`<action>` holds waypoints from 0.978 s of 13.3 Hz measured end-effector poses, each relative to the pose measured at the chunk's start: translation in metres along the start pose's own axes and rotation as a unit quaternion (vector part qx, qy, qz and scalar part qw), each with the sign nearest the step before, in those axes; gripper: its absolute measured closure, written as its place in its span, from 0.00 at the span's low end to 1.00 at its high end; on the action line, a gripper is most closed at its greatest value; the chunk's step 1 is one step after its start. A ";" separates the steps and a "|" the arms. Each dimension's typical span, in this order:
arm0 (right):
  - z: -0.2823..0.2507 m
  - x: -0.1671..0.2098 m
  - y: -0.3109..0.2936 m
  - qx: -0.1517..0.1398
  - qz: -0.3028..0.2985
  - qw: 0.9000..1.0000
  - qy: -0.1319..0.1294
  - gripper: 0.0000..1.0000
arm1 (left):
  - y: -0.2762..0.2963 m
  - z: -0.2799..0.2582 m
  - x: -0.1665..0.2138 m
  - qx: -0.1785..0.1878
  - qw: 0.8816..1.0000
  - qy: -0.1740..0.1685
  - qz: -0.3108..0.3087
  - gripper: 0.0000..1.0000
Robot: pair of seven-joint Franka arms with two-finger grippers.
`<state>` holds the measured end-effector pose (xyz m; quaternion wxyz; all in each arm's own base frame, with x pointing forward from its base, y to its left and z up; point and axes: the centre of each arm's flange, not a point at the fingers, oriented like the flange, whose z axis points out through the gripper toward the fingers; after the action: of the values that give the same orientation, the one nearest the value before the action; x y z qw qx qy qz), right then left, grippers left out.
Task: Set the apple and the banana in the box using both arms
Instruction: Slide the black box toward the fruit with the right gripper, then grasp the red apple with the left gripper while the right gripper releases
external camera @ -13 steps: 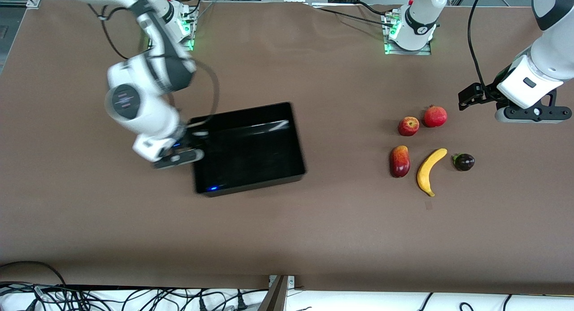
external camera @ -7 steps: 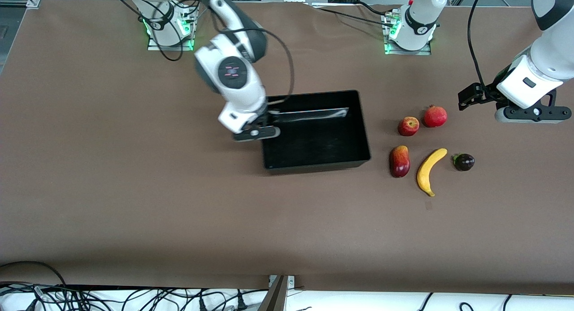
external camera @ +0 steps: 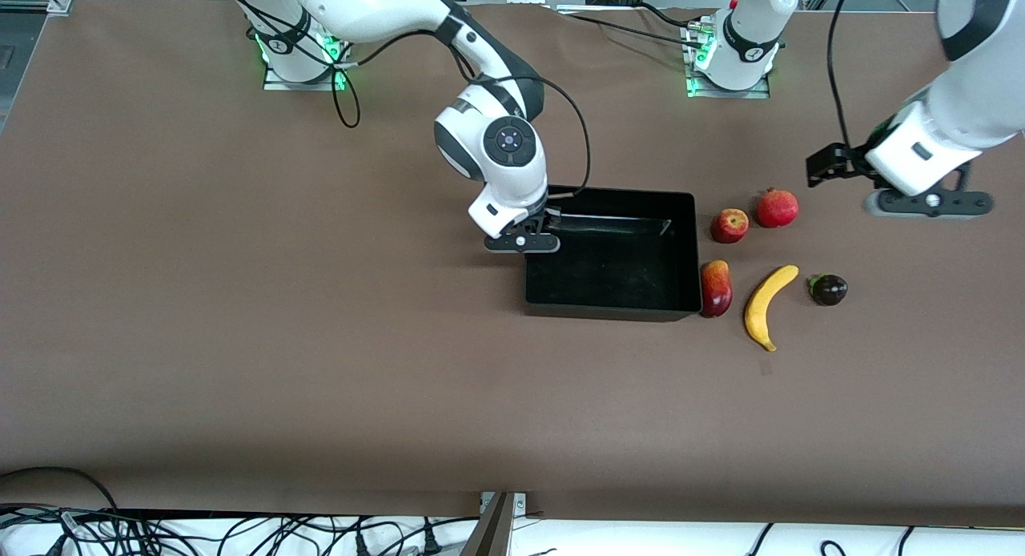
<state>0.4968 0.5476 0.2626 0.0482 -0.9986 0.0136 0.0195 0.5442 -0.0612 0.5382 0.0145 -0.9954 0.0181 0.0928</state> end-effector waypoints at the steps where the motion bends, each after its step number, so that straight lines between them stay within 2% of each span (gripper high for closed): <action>1: 0.007 0.003 0.001 0.003 0.002 1.000 0.002 0.96 | 0.005 0.007 0.002 0.002 1.000 -0.011 0.005 0.00; 5: 0.020 0.008 0.003 0.006 0.005 1.000 0.007 0.96 | 0.007 0.061 0.019 0.005 0.997 -0.073 0.010 0.00; 7: 0.026 0.008 0.004 0.004 0.001 1.000 0.004 0.96 | 0.001 0.098 0.023 0.002 0.995 -0.092 0.032 0.00; 9: 0.031 0.008 0.004 0.002 -0.014 1.000 0.002 0.96 | -0.004 0.147 0.023 -0.001 0.995 -0.084 0.045 0.00; 13: 0.034 0.008 0.005 0.000 -0.029 1.000 0.000 0.96 | 0.004 0.238 -0.004 -0.001 0.998 -0.037 0.058 0.00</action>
<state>0.5029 0.5458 0.2277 0.0490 -0.9985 -0.0158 0.0179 0.4961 -0.0576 0.3050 0.0086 -0.9885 0.0754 0.1306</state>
